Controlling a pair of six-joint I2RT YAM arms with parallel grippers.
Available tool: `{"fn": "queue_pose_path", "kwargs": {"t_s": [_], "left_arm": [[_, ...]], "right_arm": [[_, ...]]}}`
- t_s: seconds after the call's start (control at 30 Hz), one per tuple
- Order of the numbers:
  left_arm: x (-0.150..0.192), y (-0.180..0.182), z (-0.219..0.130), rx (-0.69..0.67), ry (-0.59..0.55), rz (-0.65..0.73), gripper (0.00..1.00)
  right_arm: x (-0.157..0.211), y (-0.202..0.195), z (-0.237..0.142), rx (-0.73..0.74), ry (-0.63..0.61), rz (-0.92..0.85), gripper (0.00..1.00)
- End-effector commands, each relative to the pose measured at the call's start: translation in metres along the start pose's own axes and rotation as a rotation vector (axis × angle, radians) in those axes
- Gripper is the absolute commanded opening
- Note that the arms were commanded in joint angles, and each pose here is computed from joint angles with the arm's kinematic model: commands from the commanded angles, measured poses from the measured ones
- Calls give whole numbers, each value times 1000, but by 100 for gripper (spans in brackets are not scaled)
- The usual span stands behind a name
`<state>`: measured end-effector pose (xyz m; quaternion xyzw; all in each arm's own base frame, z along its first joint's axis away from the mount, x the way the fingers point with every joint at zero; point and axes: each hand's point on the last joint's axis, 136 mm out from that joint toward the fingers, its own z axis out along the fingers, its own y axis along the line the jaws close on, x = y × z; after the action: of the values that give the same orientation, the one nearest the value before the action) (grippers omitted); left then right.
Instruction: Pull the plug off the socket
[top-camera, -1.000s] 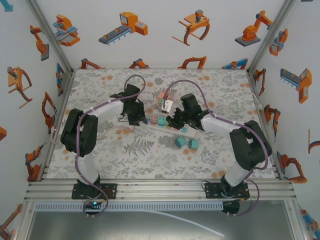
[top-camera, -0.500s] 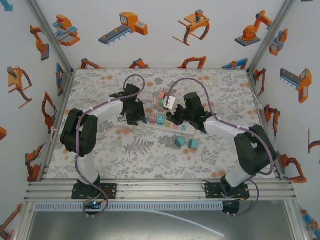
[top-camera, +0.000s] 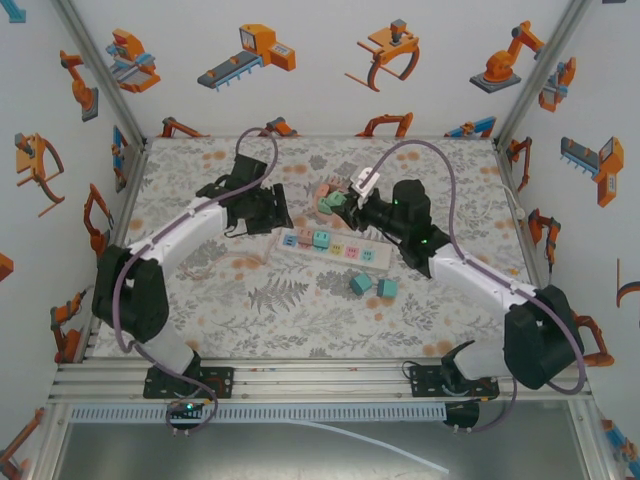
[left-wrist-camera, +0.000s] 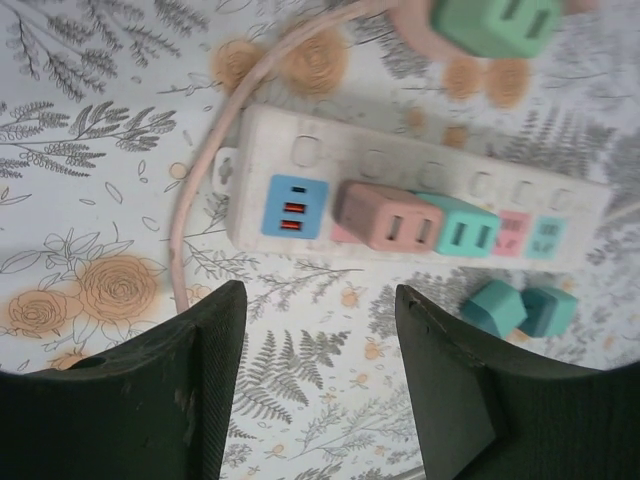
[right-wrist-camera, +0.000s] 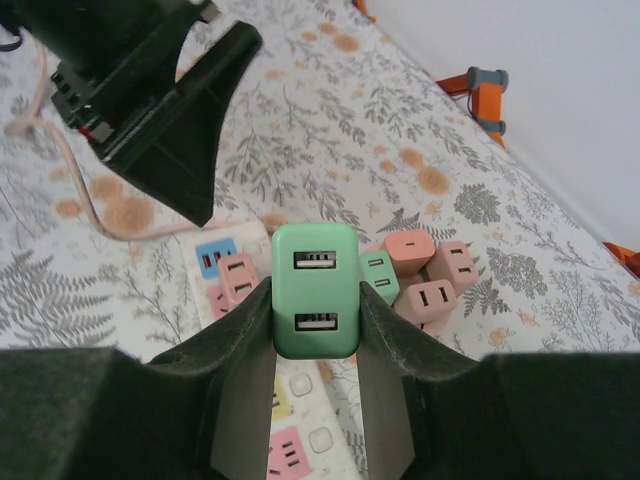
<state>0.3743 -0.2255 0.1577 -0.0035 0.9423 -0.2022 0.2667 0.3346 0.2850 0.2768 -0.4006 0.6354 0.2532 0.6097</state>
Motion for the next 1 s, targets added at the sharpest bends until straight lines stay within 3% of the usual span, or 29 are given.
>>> {"fn": "queue_pose_path", "kwargs": {"t_s": [0.0,0.23,0.43,0.7,0.97], "left_arm": [[-9,-28,-35,123,-90,113,59],[-12,-65,-126,353,-326,366,62],[35,-88,-188,582,-419,692,68],[113,-72,-205,668,-308,1077,79],[136,-62,-205,657,-337,1258,96]], "right_arm": [[-30,-13,-14,81,-94,158,19],[-40,-6,-32,48,-135,425,20],[-11,17,-31,-50,-15,573,19],[53,49,-27,-139,255,662,16],[113,83,-14,-225,495,671,15]]}}
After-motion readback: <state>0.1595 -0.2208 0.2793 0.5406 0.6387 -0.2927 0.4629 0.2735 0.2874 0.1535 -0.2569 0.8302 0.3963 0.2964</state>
